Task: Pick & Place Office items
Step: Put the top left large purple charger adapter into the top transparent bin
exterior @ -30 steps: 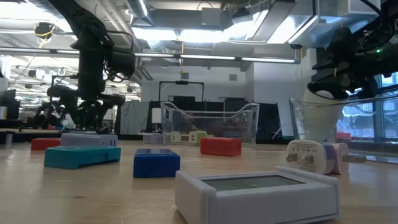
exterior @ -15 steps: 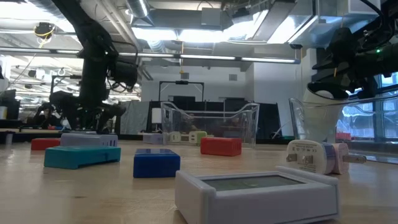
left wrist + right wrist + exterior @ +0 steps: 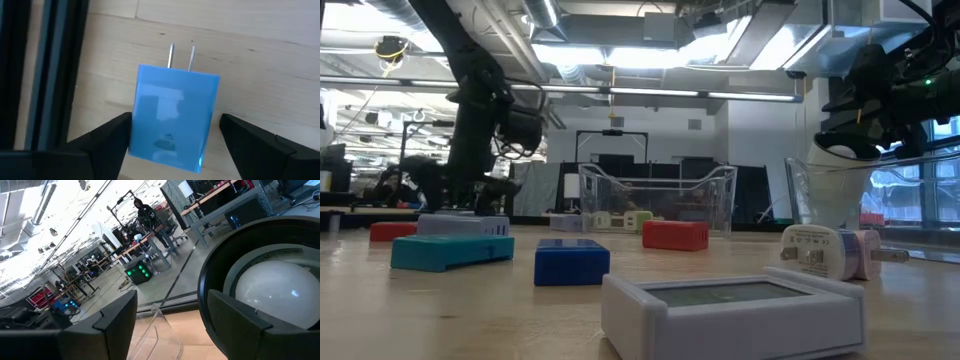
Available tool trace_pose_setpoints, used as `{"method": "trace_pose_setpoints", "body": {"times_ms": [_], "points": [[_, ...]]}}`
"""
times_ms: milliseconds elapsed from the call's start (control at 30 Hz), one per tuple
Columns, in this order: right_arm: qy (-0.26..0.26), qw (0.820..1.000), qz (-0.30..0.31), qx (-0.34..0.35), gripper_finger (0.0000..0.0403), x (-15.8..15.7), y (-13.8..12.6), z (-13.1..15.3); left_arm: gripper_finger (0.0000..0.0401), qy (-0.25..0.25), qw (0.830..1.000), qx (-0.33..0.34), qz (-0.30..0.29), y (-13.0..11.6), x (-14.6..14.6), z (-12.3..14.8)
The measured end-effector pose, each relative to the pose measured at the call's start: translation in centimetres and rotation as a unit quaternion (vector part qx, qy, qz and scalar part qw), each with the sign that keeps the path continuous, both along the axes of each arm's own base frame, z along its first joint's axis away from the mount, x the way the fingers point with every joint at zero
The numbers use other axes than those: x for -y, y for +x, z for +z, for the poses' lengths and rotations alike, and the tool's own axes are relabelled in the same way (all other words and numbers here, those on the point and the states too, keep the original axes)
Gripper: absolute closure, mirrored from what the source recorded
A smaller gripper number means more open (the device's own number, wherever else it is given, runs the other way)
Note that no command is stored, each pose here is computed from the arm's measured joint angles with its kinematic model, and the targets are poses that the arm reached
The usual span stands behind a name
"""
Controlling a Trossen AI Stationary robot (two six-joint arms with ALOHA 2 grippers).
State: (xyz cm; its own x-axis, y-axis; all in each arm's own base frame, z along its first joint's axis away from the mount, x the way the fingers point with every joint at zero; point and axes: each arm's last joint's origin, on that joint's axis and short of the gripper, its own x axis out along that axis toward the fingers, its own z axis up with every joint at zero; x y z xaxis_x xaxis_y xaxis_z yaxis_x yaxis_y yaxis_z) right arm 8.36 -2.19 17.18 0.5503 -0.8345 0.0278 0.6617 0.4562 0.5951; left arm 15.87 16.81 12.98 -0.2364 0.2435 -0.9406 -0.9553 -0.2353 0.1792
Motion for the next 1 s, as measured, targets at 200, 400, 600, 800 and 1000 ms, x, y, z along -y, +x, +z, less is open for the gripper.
{"method": "trace_pose_setpoints", "body": {"times_ms": [200,400,600,800,1000], "points": [[0.000,1.000,0.000,0.000,0.0157,0.0,0.0,0.0,0.0169,-0.028,0.999,0.017,-0.029,-0.6,-0.6,0.2],[0.000,1.000,0.000,0.000,0.0157,0.0,0.0,0.0,0.0194,-0.022,0.997,0.018,-0.071,-0.7,-0.7,0.6],[0.000,1.000,0.000,0.000,0.0157,0.0,0.0,0.0,0.0194,0.039,0.990,0.037,-0.130,-0.1,-1.0,3.8],[0.000,1.000,0.000,0.000,0.0157,0.0,0.0,0.0,0.0194,0.154,0.956,0.119,-0.219,0.9,-0.6,9.0],[0.000,1.000,0.000,0.000,0.0157,0.0,0.0,0.0,0.0194,0.289,0.838,0.311,-0.343,2.1,0.9,14.8]]}}
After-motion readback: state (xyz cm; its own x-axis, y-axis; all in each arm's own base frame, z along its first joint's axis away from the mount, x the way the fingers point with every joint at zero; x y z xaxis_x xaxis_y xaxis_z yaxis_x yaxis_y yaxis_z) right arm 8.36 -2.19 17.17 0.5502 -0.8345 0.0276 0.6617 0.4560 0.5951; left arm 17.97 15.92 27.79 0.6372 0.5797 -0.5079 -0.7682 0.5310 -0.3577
